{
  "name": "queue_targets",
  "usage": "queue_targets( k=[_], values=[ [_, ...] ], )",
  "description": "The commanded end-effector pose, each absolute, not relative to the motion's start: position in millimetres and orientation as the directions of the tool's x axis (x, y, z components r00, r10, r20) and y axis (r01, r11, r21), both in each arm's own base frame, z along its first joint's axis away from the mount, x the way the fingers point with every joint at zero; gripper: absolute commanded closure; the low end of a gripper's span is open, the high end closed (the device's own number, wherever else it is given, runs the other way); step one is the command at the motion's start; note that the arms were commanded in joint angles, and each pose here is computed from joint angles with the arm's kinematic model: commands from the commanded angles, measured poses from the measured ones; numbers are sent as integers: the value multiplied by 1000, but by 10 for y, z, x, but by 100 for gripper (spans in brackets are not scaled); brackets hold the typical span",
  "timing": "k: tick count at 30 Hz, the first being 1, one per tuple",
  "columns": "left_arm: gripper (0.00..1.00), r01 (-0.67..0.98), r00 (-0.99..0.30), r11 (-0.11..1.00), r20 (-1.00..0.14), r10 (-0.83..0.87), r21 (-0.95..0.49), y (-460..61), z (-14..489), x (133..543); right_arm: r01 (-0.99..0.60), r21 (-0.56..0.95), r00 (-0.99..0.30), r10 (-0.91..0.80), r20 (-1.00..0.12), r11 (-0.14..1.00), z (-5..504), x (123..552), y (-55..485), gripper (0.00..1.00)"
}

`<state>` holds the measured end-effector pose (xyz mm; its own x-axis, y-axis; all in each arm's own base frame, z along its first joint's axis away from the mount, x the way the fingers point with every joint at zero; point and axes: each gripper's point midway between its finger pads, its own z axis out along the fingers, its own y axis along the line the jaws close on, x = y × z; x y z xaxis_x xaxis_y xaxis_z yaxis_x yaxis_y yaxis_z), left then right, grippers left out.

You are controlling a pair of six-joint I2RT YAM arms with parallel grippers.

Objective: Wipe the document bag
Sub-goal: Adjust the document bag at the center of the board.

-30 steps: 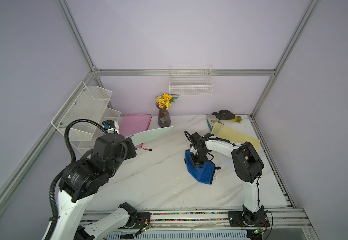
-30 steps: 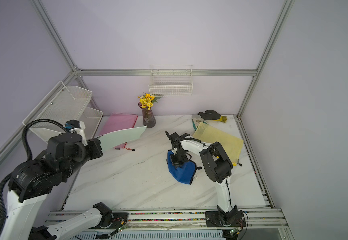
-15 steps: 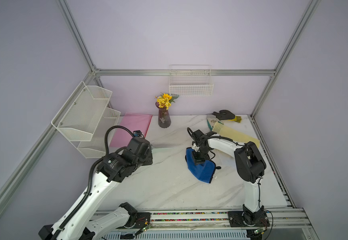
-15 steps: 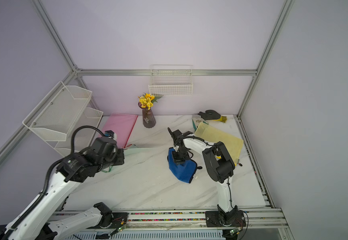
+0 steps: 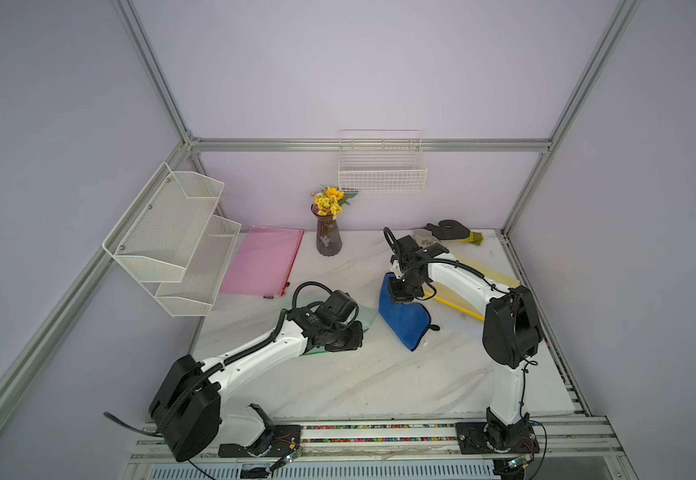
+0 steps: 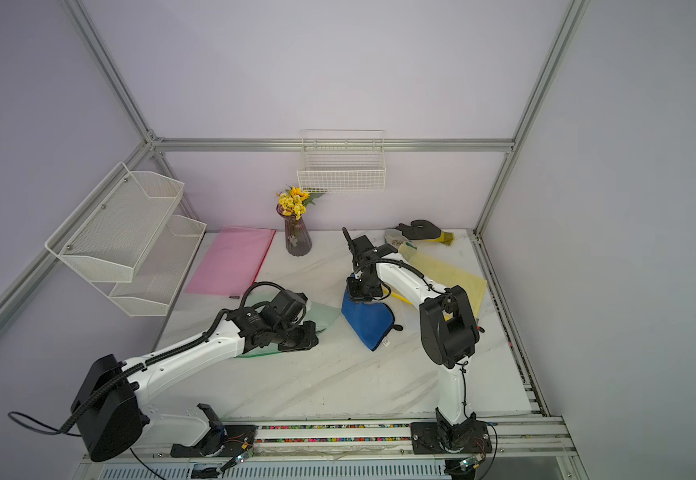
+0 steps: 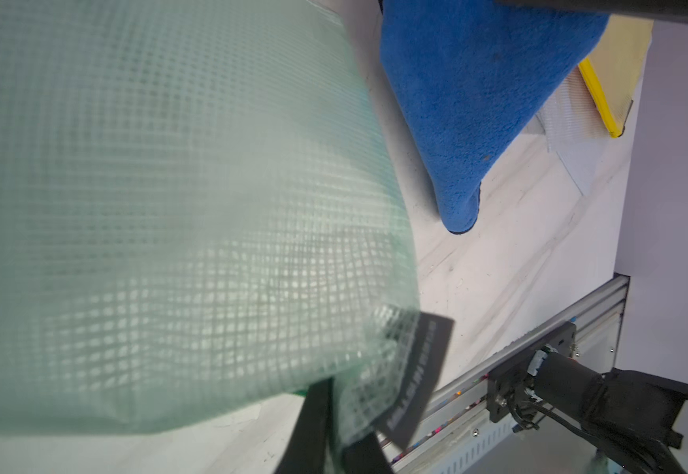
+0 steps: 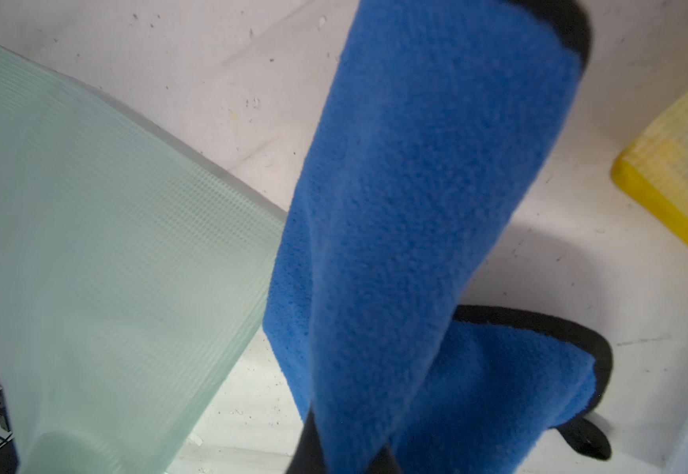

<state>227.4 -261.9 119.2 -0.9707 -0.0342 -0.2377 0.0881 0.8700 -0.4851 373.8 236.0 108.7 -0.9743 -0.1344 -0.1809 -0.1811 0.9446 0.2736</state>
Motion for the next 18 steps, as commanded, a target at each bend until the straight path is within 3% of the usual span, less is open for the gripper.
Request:
queue_targets(
  k=[1, 6, 9, 12, 14, 18],
  values=[
    [38, 199, -965, 771, -258, 46, -605, -3046, 1436, 2306, -199, 235, -955, -134, -265, 951, 1429, 3800, 2273, 100],
    [23, 275, -946, 731, -310, 92, -624, -3164, 1586, 2324, -227, 223, -925, -138, -355, 948, 1815, 3847, 2293, 100],
    [22, 285, -931, 748, -360, 67, -599, -3075, 1693, 2412, -290, 260, -914, -186, -362, 921, 1900, 3773, 2530, 100],
    [27, 133, -917, 855, -390, -86, -502, -2570, 1768, 2576, -384, 333, -902, -274, -333, 861, 1813, 3623, 3009, 100],
    [36, -63, -884, 904, -398, -247, -422, -2050, 1705, 2651, -442, 376, -888, -338, -312, 814, 1677, 3509, 3415, 100],
    [53, -274, -795, 882, -426, -432, -385, -1313, 1582, 2680, -394, 505, -918, -301, -258, 768, 1280, 3520, 3952, 100]
  ],
)
